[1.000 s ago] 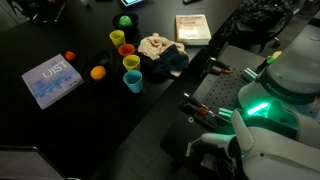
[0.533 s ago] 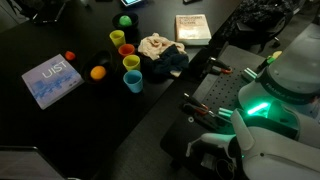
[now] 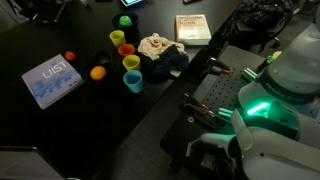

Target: Open the orange book then flip some pages over.

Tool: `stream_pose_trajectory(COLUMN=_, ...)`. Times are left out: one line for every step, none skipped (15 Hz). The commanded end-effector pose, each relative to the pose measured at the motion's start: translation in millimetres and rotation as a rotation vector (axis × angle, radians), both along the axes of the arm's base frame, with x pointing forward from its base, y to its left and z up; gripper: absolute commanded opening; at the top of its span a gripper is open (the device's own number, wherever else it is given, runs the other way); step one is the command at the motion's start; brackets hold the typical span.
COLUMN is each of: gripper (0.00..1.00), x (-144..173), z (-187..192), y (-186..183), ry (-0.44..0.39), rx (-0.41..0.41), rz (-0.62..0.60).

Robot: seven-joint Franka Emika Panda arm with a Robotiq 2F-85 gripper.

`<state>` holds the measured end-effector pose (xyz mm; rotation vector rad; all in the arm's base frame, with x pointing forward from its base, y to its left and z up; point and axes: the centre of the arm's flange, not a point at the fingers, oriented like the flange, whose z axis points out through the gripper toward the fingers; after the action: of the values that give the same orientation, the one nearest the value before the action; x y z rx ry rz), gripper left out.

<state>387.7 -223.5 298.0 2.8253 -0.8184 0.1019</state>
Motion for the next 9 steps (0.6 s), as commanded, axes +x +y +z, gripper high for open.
stream_pose_trajectory(gripper=1.0, x=6.4, z=-32.1, y=-20.4, ry=-0.037, rx=0.003, rz=-0.065)
stream_pose_trajectory(gripper=1.0, x=6.3, z=-41.2, y=-24.8, ry=-0.039, rx=0.003, rz=-0.076)
stream_pose_trajectory(gripper=1.0, x=6.0, z=-48.8, y=-28.4, ry=-0.039, rx=0.006, rz=-0.087)
stream_pose_trajectory(gripper=1.0, x=5.8, z=-57.3, y=-32.9, ry=-0.038, rx=0.008, rz=-0.104)
stream_pose_trajectory(gripper=1.0, x=5.1, z=-63.3, y=-36.4, ry=-0.041, rx=0.013, rz=-0.117)
stream_pose_trajectory(gripper=1.0, x=3.9, z=-70.9, y=-40.2, ry=-0.047, rx=0.016, rz=-0.133)
stream_pose_trajectory(gripper=1.0, x=2.3, z=-78.0, y=-43.7, ry=-0.047, rx=0.015, rz=-0.148)
stream_pose_trajectory(gripper=1.0, x=0.4, z=-86.3, y=-47.2, ry=-0.048, rx=0.017, rz=-0.158)
stream_pose_trajectory(gripper=1.0, x=-1.2, z=-94.1, y=-50.4, ry=-0.053, rx=0.011, rz=-0.162)
